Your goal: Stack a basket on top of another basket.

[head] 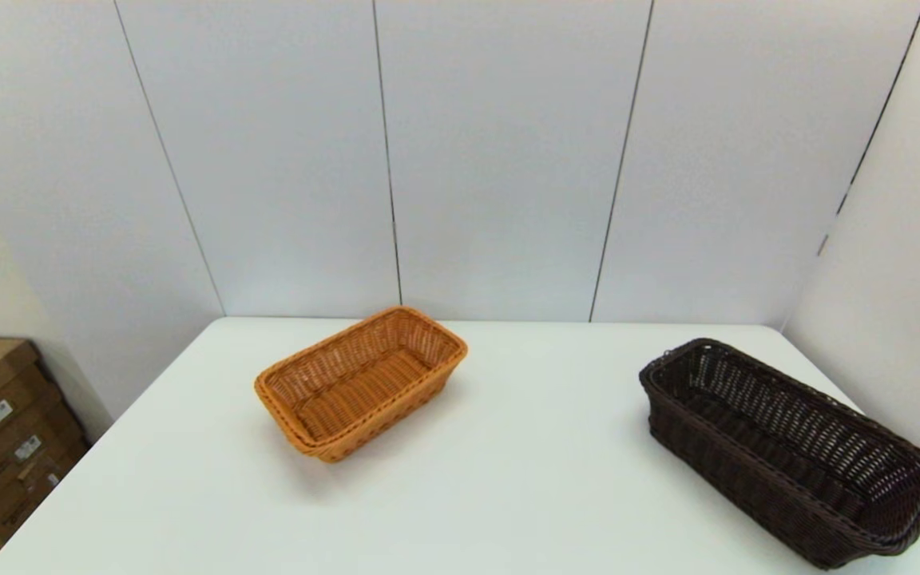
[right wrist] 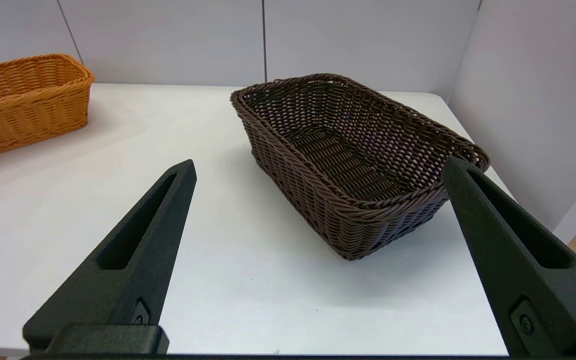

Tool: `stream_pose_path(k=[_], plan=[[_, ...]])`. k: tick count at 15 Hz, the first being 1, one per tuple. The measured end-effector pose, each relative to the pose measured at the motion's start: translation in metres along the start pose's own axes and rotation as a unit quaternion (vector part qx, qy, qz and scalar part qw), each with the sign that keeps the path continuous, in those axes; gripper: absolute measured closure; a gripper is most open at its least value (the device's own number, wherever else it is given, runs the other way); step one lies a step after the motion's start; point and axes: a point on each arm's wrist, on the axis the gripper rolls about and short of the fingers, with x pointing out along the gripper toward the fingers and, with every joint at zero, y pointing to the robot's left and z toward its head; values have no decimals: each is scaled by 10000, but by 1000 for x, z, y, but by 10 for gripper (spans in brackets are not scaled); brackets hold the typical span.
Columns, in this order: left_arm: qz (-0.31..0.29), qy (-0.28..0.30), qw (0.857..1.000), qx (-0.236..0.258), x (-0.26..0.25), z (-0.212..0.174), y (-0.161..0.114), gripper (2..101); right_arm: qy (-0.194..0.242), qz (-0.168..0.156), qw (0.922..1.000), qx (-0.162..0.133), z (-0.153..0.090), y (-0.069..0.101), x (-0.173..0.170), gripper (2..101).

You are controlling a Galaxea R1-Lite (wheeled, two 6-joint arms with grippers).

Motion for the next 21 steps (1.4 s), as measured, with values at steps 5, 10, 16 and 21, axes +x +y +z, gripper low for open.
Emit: stream_pose_path(k=[5, 10, 16, 21], plan=[[-127, 1065, 9937, -324, 32, 57, 9, 54, 0, 0, 10000, -2, 0, 0, 0, 48], [48, 2624, 9575, -1193, 117, 92, 23, 54, 0, 0, 10000, -2, 0, 0, 0, 46], [1011, 4226, 8726, -2231, 216, 79, 35, 54, 0, 0, 10000, 0, 0, 0, 0, 46], [1623, 5011, 7960, -2983, 271, 67, 37, 54, 2, 2, 10000, -2, 0, 0, 0, 46]])
